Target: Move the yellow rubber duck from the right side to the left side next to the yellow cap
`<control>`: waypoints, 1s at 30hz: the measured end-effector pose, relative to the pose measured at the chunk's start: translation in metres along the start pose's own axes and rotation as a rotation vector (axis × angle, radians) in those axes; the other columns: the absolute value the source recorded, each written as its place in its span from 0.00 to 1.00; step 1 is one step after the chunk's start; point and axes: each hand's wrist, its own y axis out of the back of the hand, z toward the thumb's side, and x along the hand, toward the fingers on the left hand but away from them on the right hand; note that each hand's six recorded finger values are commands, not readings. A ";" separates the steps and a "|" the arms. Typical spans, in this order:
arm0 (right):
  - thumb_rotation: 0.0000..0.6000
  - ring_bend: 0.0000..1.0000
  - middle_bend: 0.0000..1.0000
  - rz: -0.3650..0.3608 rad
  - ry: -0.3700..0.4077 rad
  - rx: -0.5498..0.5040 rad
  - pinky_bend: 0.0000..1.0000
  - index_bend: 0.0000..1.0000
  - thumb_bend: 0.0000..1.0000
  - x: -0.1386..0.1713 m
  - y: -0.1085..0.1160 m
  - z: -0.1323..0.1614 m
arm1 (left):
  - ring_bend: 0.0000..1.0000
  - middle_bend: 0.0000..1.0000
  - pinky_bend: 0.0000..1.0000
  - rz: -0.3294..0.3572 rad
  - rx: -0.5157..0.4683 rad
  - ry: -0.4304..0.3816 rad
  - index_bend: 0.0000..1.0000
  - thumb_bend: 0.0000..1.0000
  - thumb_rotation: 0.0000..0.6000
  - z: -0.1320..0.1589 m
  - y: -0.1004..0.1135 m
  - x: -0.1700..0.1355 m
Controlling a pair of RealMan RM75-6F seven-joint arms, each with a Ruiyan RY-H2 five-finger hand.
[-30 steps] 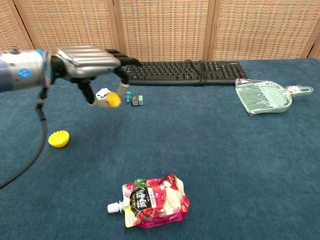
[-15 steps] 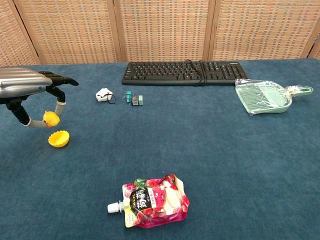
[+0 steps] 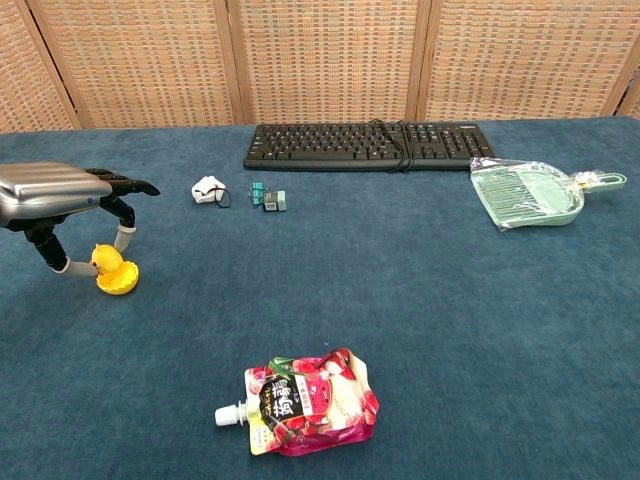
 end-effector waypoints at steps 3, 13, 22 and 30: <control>1.00 0.00 0.00 0.004 -0.002 -0.001 0.00 0.00 0.00 0.000 -0.001 -0.001 | 0.00 0.00 0.00 -0.008 0.010 0.001 0.58 0.40 1.00 0.000 -0.003 0.002; 1.00 0.00 0.00 0.007 -0.008 0.001 0.00 0.00 0.00 0.000 -0.002 -0.001 | 0.00 0.00 0.00 -0.016 0.027 -0.009 0.55 0.40 1.00 0.004 -0.006 0.005; 1.00 0.00 0.00 0.009 -0.005 0.000 0.00 0.00 0.00 0.000 -0.001 0.000 | 0.00 0.00 0.00 -0.031 0.034 -0.014 0.23 0.24 1.00 0.005 -0.007 0.002; 1.00 0.00 0.00 0.011 -0.001 -0.003 0.00 0.00 0.00 0.001 -0.001 0.001 | 0.00 0.00 0.00 -0.001 0.027 -0.013 0.00 0.13 1.00 0.006 0.002 -0.003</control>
